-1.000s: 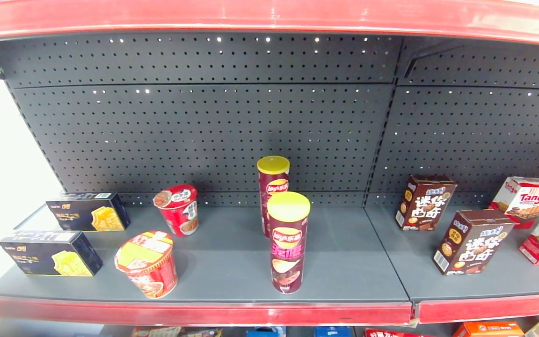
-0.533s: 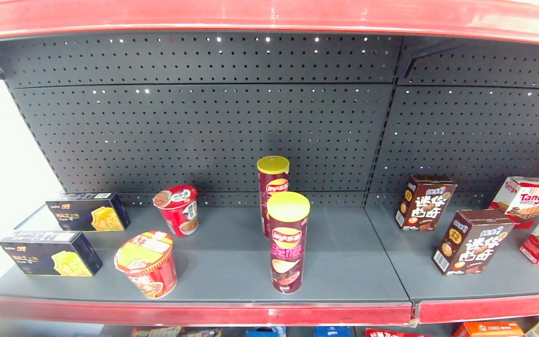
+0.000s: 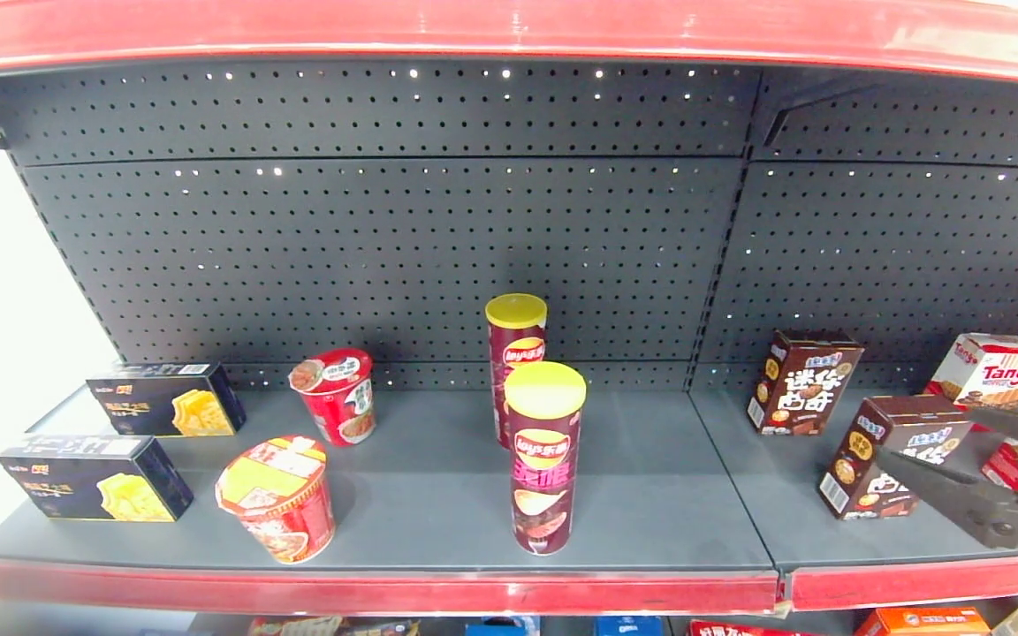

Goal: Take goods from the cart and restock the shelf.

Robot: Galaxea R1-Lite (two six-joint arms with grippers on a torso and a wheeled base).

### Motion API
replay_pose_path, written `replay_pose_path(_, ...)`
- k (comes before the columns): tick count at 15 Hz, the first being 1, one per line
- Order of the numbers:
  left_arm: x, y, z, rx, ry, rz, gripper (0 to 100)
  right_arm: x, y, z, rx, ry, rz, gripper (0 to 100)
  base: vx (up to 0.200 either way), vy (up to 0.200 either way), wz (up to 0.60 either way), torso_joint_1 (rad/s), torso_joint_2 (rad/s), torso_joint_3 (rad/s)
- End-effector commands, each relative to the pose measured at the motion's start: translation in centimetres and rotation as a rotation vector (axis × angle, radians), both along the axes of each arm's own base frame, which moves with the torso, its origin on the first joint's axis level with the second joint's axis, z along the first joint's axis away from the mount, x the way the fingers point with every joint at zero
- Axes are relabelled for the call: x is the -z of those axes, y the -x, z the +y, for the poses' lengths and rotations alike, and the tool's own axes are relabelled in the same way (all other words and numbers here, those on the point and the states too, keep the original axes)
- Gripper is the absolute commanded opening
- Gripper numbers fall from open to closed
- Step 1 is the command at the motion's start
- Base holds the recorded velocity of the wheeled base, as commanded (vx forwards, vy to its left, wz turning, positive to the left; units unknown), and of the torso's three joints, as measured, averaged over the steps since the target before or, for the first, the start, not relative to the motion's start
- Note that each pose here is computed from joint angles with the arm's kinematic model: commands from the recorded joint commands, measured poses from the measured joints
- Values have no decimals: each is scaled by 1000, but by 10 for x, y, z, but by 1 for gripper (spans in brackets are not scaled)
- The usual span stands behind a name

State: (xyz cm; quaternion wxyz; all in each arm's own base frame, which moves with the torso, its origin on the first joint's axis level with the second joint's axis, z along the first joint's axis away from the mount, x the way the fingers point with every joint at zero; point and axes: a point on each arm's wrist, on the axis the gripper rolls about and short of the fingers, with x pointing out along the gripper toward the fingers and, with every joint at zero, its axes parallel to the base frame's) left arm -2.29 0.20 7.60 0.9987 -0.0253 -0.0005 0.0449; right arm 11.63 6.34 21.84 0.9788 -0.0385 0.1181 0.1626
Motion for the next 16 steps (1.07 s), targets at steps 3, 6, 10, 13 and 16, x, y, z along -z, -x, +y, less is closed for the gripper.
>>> replay_pose_path(3, 0, 0, 0, -1, 2, 2, 100, 28, -37, 46, 22, -18, 172, 100, 0, 0, 0, 0, 0, 0)
replay_pose_path(6, 0, 0, 0, -1, 0, 0, 100, 51, -58, 64, 86, -35, 206, 100, 0, 0, 0, 0, 0, 0)
replay_pose_path(10, 0, 0, 0, -1, 0, 2, 100, 85, -80, 81, 154, -75, 256, 100, 0, 0, 0, 0, 0, 0)
replay_pose_path(13, 0, 0, 0, -1, 0, 0, 100, 101, -84, 95, 139, -69, 286, 100, 0, 0, 0, 0, 0, 0)
replay_pose_path(16, 0, 0, 0, -1, 0, 0, 100, 113, -97, 115, 151, -80, 259, 100, 0, 0, 0, 0, 0, 0)
